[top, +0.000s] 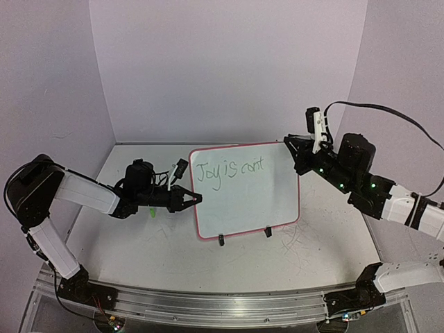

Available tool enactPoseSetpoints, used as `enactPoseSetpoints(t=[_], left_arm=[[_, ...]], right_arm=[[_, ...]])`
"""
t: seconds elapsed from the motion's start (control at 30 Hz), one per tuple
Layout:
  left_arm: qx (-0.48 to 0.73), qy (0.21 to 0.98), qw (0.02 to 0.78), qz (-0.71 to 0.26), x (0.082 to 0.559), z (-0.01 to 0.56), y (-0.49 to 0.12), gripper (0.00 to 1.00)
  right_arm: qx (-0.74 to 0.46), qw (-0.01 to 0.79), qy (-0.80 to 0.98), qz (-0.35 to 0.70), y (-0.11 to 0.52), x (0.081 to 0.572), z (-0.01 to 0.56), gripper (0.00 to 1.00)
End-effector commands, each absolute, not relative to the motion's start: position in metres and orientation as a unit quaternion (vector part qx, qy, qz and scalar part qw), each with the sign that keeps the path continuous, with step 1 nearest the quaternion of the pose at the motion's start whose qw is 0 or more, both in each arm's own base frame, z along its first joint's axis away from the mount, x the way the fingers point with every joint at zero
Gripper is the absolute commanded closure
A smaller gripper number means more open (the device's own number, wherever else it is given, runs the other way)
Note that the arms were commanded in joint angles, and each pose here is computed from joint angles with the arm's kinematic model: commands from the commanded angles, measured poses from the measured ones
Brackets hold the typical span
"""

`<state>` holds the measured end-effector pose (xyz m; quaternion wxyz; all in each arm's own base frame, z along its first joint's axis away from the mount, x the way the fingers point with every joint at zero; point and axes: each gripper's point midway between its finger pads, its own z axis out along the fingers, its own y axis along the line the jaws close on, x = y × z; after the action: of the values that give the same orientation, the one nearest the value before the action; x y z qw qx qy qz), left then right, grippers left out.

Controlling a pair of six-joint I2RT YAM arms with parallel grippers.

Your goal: Write a sentence on the whiteboard

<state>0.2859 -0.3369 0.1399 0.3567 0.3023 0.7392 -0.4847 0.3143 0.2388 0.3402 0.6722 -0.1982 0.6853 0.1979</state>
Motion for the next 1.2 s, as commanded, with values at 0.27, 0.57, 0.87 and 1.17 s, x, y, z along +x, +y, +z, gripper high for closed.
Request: enactPoseSetpoints(t=[0.27, 0.57, 0.87, 1.17], left_arm=[[0.246, 0.796, 0.405, -0.376, 0.320, 0.114, -0.303, 1.00], [0.246, 0.797, 0.409, -0.370, 0.324, 0.113, -0.305, 1.00], [0.246, 0.800, 0.404, -0.368, 0.322, 0.109, -0.304, 1.00], [0.243, 0.803, 0.403, -0.365, 0.321, 0.108, -0.302, 1.00]], right_arm=[[-0.200, 0.668, 0.704, 0.136, 0.228, 0.326, 0.325, 1.00], [-0.217, 0.650, 0.717, 0.132, 0.232, 0.327, 0.312, 1.00], [-0.249, 0.606, 0.740, 0.154, 0.255, 0.332, 0.284, 1.00], [-0.265, 0.574, 0.752, 0.186, 0.277, 0.337, 0.267, 1.00]])
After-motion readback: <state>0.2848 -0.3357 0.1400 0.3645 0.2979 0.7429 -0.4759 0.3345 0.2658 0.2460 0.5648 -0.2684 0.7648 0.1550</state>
